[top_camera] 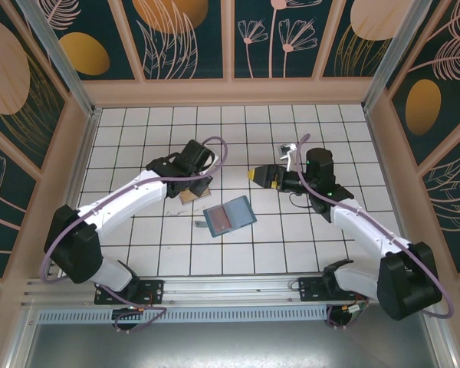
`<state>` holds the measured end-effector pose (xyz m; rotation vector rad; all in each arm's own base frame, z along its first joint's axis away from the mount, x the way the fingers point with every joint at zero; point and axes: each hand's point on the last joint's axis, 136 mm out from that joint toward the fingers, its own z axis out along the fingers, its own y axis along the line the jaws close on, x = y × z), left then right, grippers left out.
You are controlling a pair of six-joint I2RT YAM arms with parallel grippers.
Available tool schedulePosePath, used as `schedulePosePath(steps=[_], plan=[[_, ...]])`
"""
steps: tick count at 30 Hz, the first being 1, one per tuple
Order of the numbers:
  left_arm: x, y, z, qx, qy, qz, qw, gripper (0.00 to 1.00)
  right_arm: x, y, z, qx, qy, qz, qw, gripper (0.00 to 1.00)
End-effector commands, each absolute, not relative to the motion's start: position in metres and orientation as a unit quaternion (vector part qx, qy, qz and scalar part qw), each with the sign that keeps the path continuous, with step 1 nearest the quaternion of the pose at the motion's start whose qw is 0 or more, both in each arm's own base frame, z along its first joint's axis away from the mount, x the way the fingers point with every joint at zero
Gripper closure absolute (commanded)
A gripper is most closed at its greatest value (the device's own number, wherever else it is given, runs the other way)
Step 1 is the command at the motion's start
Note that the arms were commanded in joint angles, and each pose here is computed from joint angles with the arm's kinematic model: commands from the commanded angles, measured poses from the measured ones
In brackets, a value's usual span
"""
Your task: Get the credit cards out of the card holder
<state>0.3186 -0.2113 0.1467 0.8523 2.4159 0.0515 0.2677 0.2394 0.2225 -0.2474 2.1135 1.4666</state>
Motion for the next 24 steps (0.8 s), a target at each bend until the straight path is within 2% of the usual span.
schedulePosePath(steps=[1, 11, 24], plan=[[0.32, -0.193, 0.14, 0.401, 0.874, 0.088, 0.261, 1.0, 0.266, 0.232, 0.231, -0.1, 0.78, 0.541, 0.297, 0.01], [0.327, -0.19, 0.119, 0.474, 0.834, 0.127, 0.253, 1.0, 0.265, 0.227, 0.224, -0.088, 0.784, 0.541, 0.293, 0.01], [0.318, -0.185, 0.092, 0.483, 0.834, 0.123, 0.238, 1.0, 0.271, 0.225, 0.219, -0.08, 0.786, 0.54, 0.29, 0.01]])
